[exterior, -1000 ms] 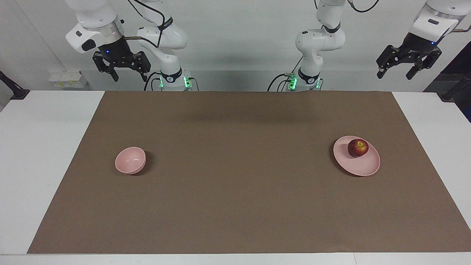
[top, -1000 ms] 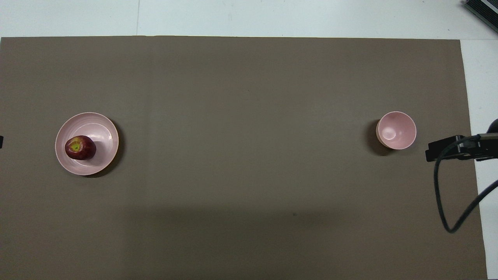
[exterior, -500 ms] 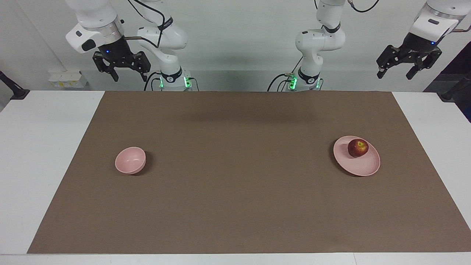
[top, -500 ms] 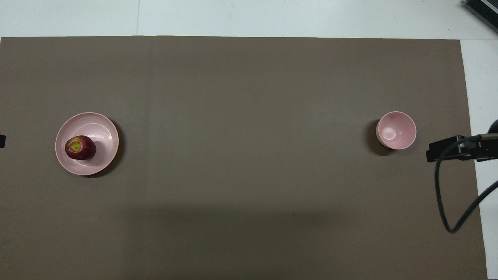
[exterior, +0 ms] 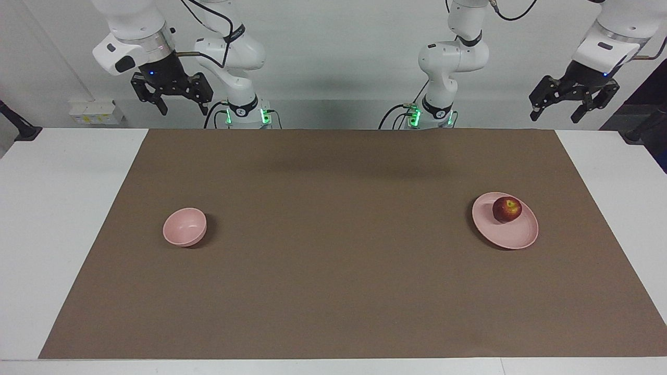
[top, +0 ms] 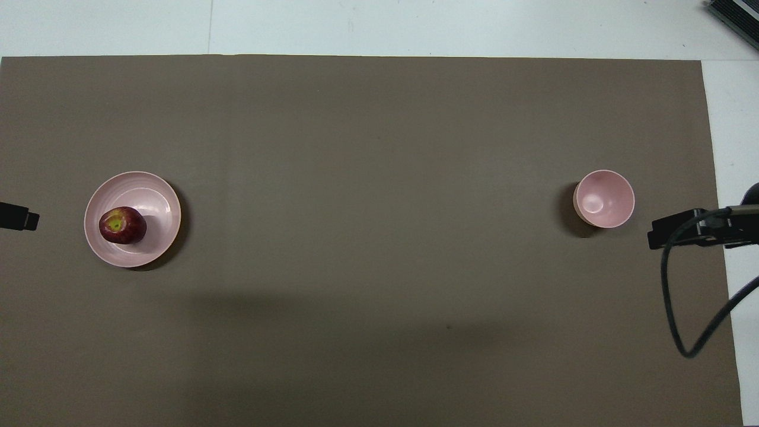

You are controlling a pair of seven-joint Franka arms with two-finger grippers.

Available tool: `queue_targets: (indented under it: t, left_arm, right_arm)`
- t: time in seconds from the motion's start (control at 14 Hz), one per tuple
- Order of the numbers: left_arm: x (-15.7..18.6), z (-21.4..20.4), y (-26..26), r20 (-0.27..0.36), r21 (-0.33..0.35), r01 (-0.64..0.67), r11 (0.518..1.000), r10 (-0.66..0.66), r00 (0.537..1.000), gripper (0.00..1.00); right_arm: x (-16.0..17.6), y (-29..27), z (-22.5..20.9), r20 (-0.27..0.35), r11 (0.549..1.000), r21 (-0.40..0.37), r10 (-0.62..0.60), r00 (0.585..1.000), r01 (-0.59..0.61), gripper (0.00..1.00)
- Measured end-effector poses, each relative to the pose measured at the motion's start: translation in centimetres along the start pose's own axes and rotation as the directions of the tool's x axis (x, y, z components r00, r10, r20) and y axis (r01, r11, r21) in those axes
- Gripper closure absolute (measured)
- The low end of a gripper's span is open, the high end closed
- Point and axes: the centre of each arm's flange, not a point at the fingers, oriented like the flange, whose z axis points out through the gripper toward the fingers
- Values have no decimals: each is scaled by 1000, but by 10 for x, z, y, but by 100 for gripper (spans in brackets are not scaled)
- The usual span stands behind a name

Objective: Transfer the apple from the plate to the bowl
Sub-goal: 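Reach the left gripper to the red apple while the right gripper advances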

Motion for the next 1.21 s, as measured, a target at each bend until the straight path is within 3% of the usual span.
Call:
queue_targets:
  t: [0.29,0.57,1.0,1.21]
  left_arm:
    - [-2,54,-29,0,-1,-46,999,46,999,0]
    - [-6,94,-38,9,-5,-75,997,75,997,0]
    - [-11,153,-29,-30,14,-88,996,88,996,0]
    - [-9,176,-25,-71,35,-94,995,96,993,0]
  right_arm:
    - [-1,-4,0,5,1000,19,21,1000,-21,0]
    - [-6,-15,3,71,975,117,181,981,-188,0]
    - [-11,-40,21,208,890,194,375,903,-414,0]
    - [-11,-63,29,249,849,189,445,860,-494,0]
